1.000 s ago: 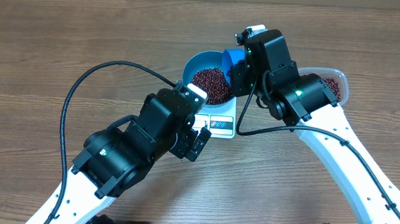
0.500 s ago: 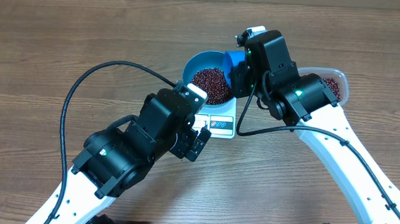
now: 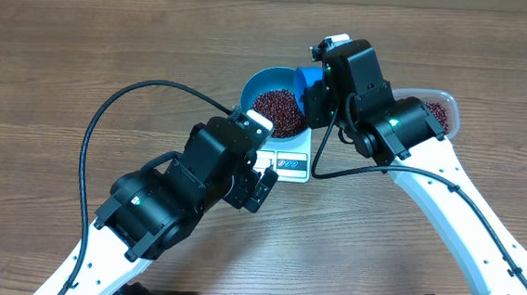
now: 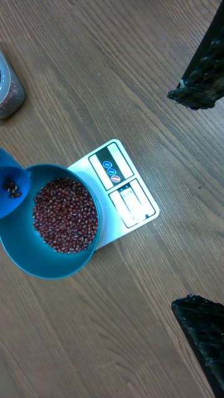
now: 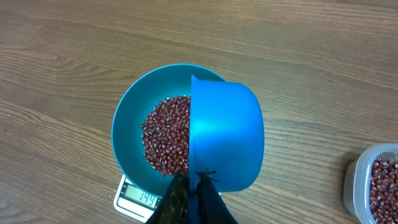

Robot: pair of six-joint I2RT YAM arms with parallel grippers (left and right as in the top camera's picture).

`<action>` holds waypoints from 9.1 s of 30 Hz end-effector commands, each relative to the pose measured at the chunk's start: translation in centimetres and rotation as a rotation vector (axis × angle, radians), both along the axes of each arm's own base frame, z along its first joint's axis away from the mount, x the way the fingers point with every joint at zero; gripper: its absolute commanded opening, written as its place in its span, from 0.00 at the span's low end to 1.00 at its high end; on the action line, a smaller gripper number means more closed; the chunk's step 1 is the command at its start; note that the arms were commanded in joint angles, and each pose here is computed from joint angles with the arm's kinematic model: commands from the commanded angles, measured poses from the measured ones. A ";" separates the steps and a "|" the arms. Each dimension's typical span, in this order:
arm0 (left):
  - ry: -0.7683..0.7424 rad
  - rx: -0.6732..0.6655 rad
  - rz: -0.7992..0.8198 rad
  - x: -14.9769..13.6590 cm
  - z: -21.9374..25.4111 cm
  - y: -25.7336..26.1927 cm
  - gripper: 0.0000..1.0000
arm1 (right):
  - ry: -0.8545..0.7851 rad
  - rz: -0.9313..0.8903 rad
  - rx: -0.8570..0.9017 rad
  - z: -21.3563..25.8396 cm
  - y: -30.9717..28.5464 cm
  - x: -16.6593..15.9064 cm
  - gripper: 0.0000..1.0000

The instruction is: Scoop item into bowl and weigh 150g on scale

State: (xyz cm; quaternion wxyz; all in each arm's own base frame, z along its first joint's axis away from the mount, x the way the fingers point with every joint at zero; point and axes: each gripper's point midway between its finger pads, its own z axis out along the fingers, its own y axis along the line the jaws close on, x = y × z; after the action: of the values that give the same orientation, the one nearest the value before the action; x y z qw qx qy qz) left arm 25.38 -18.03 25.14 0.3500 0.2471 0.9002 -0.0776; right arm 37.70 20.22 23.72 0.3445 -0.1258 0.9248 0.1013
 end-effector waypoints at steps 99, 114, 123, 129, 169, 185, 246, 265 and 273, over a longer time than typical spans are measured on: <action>0.021 -0.006 0.004 -0.1 -0.6 -0.1 1.00 | -0.052 0.050 -0.058 1.0 -0.4 0.3 0.04; 0.021 -0.006 0.004 -0.1 -0.6 -0.1 1.00 | -0.072 0.069 -0.049 1.2 0.2 0.7 0.04; 0.021 -0.006 0.004 -0.1 -0.6 -0.1 1.00 | -0.065 0.082 -0.035 1.2 0.5 0.6 0.04; 0.021 -0.006 0.004 -0.1 -0.6 -0.1 0.99 | -0.068 0.077 -0.045 1.2 0.3 0.7 0.04; 0.022 -0.006 0.004 -0.1 -0.6 -0.1 0.99 | -0.069 0.090 -0.042 1.2 0.4 0.6 0.04; 0.021 -0.006 0.004 -0.1 -0.6 -0.1 1.00 | -0.033 0.139 -0.032 0.7 1.0 -0.3 0.04; 0.021 -0.006 0.004 -0.1 -0.6 -0.1 1.00 | -0.064 0.162 -0.089 0.8 0.4 0.1 0.04; 0.021 -0.006 0.004 -0.1 -0.6 -0.1 0.99 | -0.047 0.185 -0.090 0.5 0.5 -0.3 0.04; 0.021 -0.006 0.004 -0.1 -0.6 -0.1 1.00 | -0.043 0.184 -0.091 0.4 0.5 -0.3 0.04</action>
State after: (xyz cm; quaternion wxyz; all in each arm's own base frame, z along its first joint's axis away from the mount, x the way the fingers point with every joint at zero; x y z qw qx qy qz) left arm 25.38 -18.03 25.14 0.3500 0.2469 0.9003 -0.0777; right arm 36.97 20.77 23.36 0.3374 -0.2295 0.9089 0.0861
